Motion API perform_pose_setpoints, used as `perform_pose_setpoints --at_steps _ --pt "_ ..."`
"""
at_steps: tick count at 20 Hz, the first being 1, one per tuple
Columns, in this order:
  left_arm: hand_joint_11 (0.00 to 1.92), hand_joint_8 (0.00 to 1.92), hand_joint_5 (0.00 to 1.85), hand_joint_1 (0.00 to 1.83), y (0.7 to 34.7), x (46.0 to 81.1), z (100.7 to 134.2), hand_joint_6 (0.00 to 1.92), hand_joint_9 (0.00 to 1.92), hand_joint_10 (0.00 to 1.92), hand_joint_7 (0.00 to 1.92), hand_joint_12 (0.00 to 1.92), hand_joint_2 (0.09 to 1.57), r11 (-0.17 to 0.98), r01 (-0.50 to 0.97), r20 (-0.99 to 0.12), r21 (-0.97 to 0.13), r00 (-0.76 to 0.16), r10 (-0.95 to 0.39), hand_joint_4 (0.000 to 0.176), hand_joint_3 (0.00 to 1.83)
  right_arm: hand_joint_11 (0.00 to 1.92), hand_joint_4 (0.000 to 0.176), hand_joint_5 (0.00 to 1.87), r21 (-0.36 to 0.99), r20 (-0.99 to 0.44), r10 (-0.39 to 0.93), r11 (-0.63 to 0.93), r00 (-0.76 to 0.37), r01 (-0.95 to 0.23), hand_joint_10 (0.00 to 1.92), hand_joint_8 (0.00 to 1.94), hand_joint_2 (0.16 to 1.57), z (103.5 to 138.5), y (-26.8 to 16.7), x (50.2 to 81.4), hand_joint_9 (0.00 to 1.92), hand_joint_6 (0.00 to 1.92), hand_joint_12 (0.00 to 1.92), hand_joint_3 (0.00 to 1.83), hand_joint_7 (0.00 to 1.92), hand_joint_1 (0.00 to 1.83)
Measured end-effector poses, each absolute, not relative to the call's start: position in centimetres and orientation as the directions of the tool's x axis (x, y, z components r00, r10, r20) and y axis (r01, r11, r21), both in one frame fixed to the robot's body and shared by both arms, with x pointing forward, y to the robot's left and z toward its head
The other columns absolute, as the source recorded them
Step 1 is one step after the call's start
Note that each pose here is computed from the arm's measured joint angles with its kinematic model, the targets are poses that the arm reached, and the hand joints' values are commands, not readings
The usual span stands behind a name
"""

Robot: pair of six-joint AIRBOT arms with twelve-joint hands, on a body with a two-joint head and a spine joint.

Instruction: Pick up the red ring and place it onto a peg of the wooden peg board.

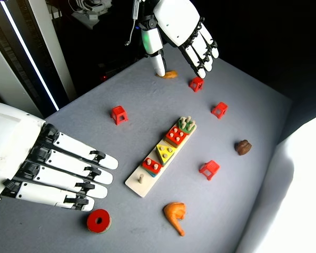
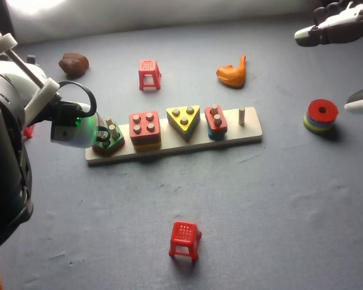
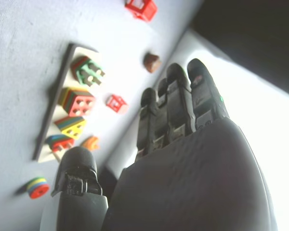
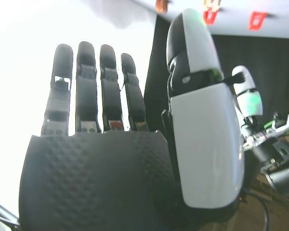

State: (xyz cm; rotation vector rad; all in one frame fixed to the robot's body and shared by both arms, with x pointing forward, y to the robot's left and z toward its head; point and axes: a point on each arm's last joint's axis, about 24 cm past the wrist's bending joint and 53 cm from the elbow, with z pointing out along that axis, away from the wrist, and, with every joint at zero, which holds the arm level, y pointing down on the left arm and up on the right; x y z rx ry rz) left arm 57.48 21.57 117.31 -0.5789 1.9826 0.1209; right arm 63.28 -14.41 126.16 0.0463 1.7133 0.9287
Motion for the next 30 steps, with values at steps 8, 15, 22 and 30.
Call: perform_pose_setpoints --at_steps 8,15,22,30 --pt "0.0 0.0 0.02 0.0 21.5 57.5 117.3 0.01 0.0 0.0 0.01 0.0 1.16 0.88 -0.447 -0.866 -0.162 -0.363 -0.344 0.0 0.03 0.0 0.0 0.08 0.568 -0.816 0.425 0.717 -0.392 -0.404 0.0 0.0 1.01 124.2 -14.2 64.4 0.08 0.0 0.31 0.0 0.1 1.07" --pt "0.0 0.0 0.0 0.0 21.6 57.4 117.3 0.0 0.0 0.0 0.0 0.0 1.15 0.878 -0.45 -0.866 -0.16 -0.362 -0.344 0.0 0.02 0.0 0.0 0.06 0.537 -0.8 0.345 0.776 -0.491 -0.33 0.0 0.0 0.98 118.7 -14.9 67.2 0.04 0.0 0.37 0.0 0.04 1.28" --pt "0.0 0.0 0.0 0.0 21.9 57.3 117.3 0.0 0.0 0.0 0.0 0.0 1.14 0.874 -0.461 -0.868 -0.153 -0.36 -0.342 0.0 0.01 0.0 0.0 0.08 0.507 -0.782 0.305 0.818 -0.544 -0.27 0.0 0.0 1.0 114.3 -15.5 70.2 0.06 0.0 0.32 0.01 0.08 1.24" --pt "0.0 0.0 0.0 0.0 21.8 57.2 117.2 0.0 0.0 0.0 0.0 0.0 1.14 0.875 -0.459 -0.867 -0.152 -0.364 -0.341 0.0 0.01 0.0 0.0 0.13 0.49 -0.767 0.294 0.842 -0.57 -0.225 0.01 0.0 0.98 111.3 -16.4 71.7 0.09 0.01 0.42 0.0 0.11 1.25"
